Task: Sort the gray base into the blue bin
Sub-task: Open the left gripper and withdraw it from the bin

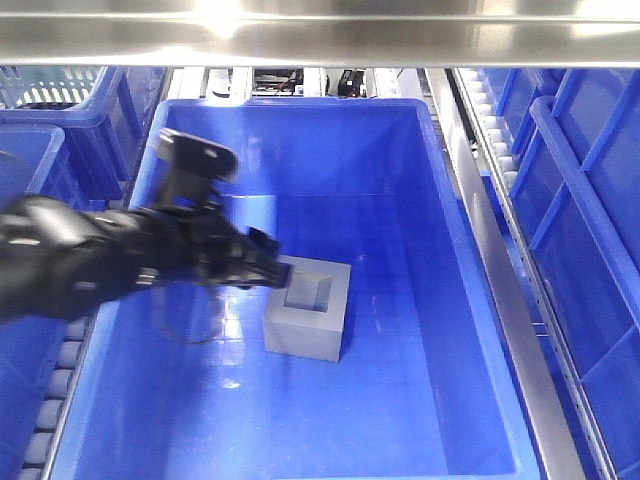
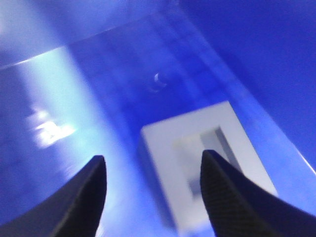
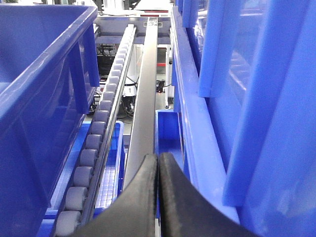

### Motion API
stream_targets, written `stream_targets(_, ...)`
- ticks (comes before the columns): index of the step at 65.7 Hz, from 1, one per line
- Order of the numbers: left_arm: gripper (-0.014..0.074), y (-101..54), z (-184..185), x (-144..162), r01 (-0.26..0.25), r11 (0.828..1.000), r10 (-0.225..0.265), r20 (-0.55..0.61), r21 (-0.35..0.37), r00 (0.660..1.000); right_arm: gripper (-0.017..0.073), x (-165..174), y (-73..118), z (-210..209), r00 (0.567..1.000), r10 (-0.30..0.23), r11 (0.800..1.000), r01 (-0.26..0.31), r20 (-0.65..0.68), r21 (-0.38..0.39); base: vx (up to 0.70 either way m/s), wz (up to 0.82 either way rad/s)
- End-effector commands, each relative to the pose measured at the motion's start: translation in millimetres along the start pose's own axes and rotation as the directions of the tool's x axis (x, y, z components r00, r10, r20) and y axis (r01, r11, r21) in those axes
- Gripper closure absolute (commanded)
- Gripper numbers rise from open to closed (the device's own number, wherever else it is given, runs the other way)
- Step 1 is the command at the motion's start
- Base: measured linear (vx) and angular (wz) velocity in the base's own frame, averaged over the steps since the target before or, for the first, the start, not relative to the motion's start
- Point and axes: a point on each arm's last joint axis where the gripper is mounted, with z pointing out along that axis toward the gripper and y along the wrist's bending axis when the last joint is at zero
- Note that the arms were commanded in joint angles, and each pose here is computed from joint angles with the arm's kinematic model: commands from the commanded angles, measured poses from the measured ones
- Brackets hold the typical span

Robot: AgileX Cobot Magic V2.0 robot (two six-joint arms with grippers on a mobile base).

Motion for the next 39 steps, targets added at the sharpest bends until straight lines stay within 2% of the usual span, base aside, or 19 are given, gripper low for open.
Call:
stream_targets(1,0.0204,-1.1,-35,-13,0.005,1.0,-0.008,0.141,0.025,0.99,0.0568,-3,0.0,0,0.997,-0.011,1.0,0.011,0.072,0.003,0.0,0.0)
stream_targets(26,0.0281,9.3,-129,41,0.019,0.999,-0.032,0.278,0.048,0.96,0.0568,-3,0.0,0,0.997,-0.011,1.0,0.011,0.072,0.003,0.0,0.0)
stream_targets(39,0.0291,16.4,-182,78,0.03,0.997,-0.054,0.386,0.066,0.921,0.0568,-3,0.0,0,0.997,-0.011,1.0,0.011,0.072,0.003,0.0,0.0)
